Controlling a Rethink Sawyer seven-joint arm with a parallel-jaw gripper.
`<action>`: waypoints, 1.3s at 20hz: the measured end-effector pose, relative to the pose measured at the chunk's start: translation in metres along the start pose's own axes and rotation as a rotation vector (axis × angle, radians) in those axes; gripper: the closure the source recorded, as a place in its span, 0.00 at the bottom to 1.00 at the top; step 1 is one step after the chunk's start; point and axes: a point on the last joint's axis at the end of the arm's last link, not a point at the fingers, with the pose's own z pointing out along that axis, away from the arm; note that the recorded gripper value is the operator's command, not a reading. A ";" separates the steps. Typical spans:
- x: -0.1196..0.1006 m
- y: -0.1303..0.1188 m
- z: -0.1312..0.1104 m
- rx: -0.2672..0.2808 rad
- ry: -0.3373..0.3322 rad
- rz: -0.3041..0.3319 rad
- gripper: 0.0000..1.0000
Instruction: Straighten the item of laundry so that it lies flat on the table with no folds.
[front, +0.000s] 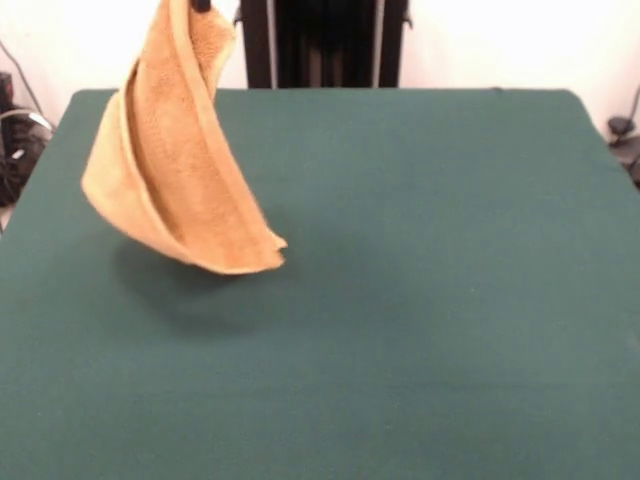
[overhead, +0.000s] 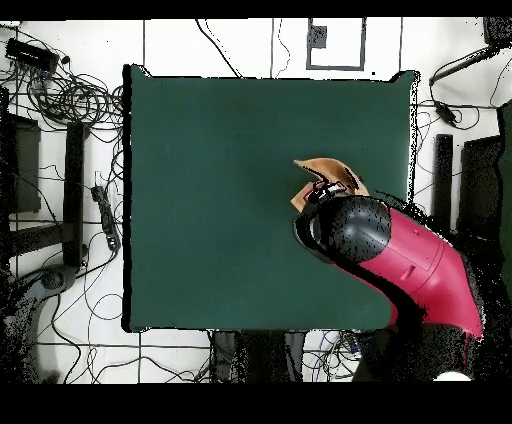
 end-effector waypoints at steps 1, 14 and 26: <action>0.001 -0.001 0.000 0.003 0.000 -0.004 1.00; 0.045 0.033 0.024 -0.006 -0.014 -0.075 1.00; 0.105 0.095 0.048 -0.025 -0.010 -0.030 1.00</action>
